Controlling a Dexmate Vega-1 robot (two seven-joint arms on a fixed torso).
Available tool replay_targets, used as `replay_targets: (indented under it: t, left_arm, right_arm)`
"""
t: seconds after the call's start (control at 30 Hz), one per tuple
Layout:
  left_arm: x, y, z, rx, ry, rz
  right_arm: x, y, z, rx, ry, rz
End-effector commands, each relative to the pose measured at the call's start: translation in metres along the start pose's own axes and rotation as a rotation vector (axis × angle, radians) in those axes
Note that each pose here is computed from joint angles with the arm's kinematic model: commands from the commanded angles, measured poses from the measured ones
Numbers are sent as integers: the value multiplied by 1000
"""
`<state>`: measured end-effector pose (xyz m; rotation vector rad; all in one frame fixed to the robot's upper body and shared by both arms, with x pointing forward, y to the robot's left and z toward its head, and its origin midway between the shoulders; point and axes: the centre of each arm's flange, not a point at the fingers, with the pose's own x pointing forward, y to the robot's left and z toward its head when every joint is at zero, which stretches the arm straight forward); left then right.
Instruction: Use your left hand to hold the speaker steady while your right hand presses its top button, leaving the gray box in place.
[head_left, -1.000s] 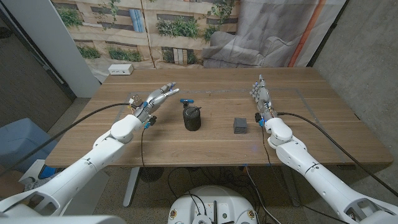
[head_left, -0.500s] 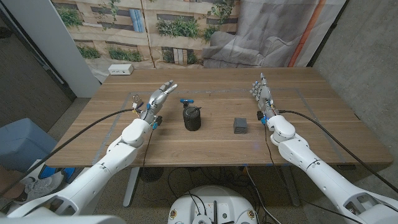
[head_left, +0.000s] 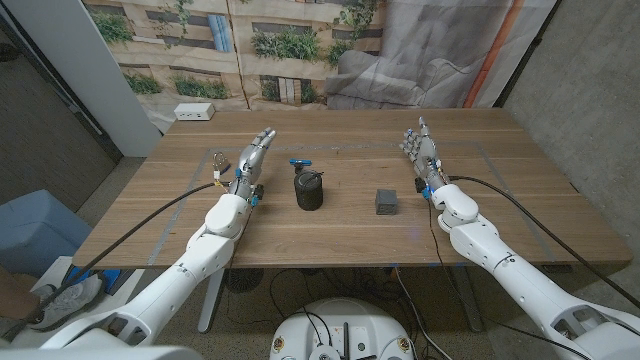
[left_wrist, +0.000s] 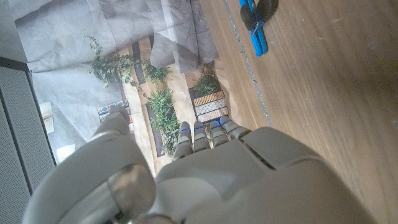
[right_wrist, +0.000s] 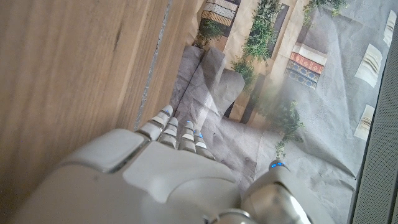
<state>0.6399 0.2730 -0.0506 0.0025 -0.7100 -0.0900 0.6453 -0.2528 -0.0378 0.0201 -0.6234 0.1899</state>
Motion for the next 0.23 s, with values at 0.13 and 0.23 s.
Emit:
replay_targets:
  t: [0.13,0.23]
  left_arm:
    - [13,-5,-18,-137,-13,84]
    - [18,-6,-18,-143,-11,73]
  right_arm:
    - [12,4,2,27,-23,49]
    - [13,6,3,42,-40,38]
